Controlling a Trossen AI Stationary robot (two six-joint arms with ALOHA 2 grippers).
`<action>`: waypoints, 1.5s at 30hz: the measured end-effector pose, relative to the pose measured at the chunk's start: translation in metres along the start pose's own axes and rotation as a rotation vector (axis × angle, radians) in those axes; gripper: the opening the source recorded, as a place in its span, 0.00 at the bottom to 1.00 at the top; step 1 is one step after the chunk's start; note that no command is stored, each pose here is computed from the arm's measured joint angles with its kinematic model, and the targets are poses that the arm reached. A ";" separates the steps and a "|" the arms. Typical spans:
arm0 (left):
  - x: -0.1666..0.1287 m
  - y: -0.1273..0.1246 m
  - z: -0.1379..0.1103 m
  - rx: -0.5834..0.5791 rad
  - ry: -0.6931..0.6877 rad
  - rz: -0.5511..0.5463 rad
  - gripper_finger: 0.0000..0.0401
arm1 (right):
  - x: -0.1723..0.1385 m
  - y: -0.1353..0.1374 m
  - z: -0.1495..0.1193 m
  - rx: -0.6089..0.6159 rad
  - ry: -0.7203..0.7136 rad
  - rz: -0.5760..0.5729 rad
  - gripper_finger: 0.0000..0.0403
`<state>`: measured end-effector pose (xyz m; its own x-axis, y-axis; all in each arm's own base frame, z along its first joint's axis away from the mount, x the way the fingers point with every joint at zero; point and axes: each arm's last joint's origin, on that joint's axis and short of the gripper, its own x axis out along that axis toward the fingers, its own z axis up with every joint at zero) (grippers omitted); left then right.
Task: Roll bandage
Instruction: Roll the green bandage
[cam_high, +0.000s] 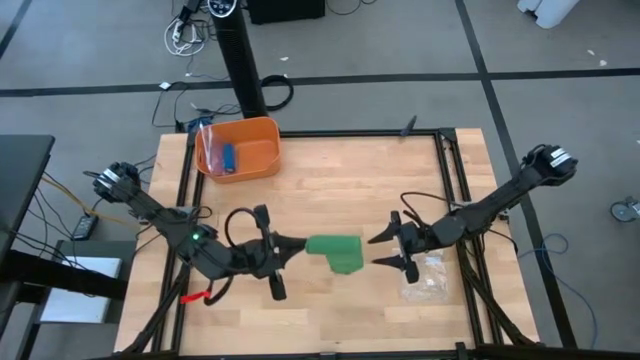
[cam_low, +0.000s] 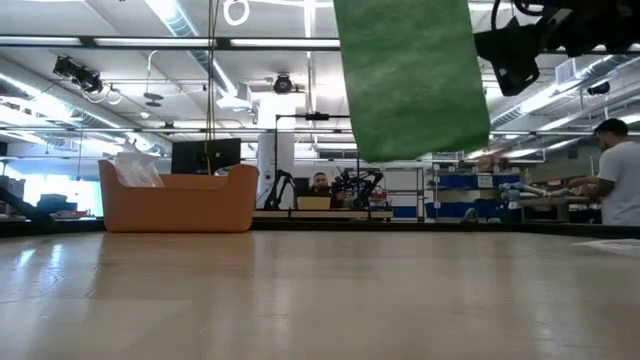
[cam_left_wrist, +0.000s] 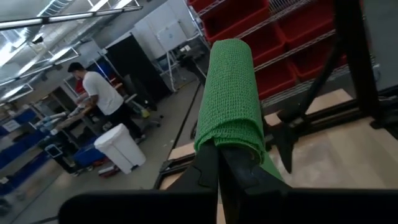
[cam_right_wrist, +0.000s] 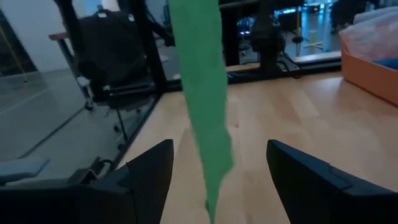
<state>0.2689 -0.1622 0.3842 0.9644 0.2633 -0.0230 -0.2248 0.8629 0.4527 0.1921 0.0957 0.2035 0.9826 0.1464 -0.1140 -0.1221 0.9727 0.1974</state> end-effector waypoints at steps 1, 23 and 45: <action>0.000 0.001 0.000 0.002 0.001 0.004 0.00 | 0.002 0.000 -0.003 -0.003 0.006 -0.008 0.65; 0.009 0.018 0.005 0.015 -0.010 0.144 0.00 | 0.057 -0.008 -0.038 0.052 0.006 -0.037 0.43; 0.009 0.065 -0.023 0.040 0.170 0.452 0.00 | 0.061 0.067 -0.016 0.034 -0.021 0.138 0.00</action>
<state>0.2594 -0.0942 0.3925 0.7338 0.6782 0.0400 -0.6076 0.6289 0.4850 0.2420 0.1724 0.1942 0.9595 0.2746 -0.0626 -0.2522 0.9368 0.2425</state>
